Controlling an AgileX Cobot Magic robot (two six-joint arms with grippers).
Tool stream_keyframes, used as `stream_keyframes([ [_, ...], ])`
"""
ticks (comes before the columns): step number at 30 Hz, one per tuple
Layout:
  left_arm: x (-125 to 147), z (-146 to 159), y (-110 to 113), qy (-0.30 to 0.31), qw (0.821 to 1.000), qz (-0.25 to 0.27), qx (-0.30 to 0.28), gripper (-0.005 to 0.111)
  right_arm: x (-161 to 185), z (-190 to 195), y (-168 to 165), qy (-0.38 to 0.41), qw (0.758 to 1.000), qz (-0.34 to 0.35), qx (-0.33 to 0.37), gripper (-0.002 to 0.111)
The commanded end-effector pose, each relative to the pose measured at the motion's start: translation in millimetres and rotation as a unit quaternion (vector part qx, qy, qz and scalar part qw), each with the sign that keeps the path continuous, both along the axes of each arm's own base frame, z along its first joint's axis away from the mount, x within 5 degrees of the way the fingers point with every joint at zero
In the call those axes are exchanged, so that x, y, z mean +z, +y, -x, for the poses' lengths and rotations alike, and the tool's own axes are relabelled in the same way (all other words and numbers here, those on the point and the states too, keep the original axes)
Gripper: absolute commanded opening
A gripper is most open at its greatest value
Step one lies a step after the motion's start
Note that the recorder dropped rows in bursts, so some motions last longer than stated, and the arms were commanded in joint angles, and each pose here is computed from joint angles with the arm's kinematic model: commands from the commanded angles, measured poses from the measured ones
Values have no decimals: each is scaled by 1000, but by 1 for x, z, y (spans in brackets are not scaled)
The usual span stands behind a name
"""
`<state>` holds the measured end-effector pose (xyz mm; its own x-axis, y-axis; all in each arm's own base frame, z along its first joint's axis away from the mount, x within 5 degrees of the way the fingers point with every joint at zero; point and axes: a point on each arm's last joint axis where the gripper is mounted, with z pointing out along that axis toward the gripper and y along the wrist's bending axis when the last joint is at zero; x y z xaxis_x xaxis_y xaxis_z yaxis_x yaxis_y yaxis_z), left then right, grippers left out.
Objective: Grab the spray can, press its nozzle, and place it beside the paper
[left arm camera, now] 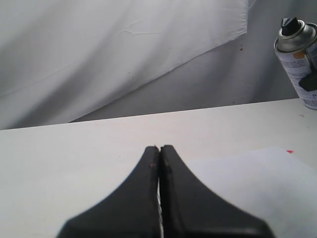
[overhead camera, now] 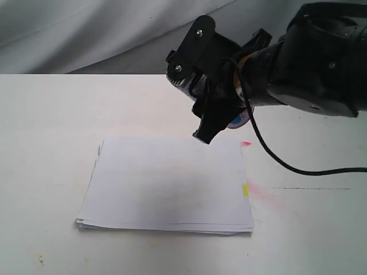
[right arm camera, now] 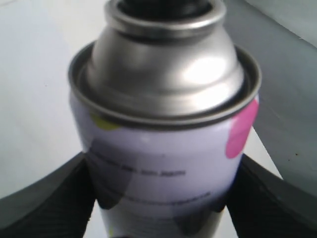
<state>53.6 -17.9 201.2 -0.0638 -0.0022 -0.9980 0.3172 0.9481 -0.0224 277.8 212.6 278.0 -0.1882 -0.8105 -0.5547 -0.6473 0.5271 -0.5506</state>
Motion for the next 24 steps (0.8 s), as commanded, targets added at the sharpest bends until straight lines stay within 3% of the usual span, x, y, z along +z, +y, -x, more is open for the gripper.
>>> stream_keyframes([
  [1,0,0,0,-6,1000,4,1,0,13,7,8,-51,999,12,5,0],
  [6,0,0,0,-6,1000,4,1,0,8,10,20,-86,995,43,-2,0],
  [17,0,0,0,-6,1000,4,1,0,-55,-1,49,-114,981,154,-12,0],
  [24,0,0,0,-6,1000,4,1,0,-60,-2,49,-112,980,162,-15,0],
])
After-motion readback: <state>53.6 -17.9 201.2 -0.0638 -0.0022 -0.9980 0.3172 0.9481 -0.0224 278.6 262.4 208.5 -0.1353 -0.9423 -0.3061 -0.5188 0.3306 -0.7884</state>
